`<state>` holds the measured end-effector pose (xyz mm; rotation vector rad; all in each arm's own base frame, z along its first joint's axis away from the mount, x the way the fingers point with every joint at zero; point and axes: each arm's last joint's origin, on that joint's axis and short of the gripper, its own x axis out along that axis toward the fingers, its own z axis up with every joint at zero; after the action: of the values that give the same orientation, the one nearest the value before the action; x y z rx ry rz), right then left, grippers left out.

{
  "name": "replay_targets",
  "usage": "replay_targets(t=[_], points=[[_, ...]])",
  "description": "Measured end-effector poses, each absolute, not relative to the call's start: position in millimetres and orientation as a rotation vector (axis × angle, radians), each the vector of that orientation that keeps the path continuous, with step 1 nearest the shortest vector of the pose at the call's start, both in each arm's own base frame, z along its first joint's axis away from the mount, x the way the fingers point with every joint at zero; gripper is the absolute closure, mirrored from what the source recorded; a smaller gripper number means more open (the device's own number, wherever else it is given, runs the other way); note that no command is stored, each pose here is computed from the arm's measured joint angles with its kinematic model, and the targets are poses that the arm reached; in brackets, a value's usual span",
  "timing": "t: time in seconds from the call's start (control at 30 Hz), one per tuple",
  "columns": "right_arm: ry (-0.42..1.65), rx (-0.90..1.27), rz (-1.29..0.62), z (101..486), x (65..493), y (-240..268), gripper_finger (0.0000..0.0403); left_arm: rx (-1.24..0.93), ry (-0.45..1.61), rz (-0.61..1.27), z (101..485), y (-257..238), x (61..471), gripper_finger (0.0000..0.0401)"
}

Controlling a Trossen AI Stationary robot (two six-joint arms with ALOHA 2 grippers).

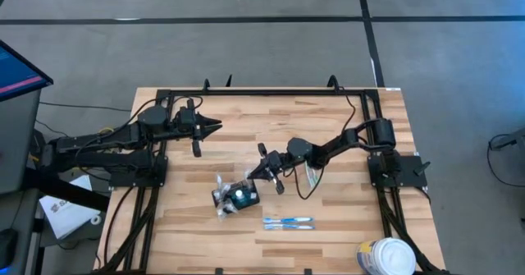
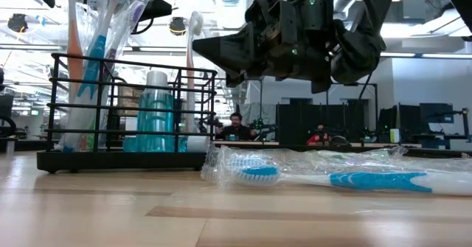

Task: Pick & Place toothbrushing station
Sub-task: Put the white orange toothbrush into the black toothbrush rack, then put the white green toothbrush into the black toothbrush rack

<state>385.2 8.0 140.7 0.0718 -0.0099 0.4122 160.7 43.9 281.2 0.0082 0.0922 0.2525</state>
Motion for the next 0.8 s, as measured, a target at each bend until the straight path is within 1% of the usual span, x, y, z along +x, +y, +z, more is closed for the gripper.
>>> replay_targets(t=[0.27,0.37,0.43,0.57,0.8], points=[[-0.008,0.064,0.45,140.5,384.7,6.8,0.0403,0.008,0.092,0.253,281.2,43.9,160.7,0.0348],[-0.009,0.056,0.456,140.4,384.6,7.2,0.0393,0.008,0.092,0.253,281.2,43.9,160.7,0.0348],[-0.013,0.042,0.458,140.4,384.6,7.2,0.0376,0.008,0.093,0.253,281.2,43.9,160.7,0.0348],[-0.014,0.04,0.456,140.5,384.6,6.9,0.0326,0.008,0.093,0.253,281.2,43.9,160.7,0.0348],[-0.001,0.08,0.445,141.3,384.5,1.7,0.0253,0.008,0.093,0.253,281.1,43.9,160.7,0.0348]])
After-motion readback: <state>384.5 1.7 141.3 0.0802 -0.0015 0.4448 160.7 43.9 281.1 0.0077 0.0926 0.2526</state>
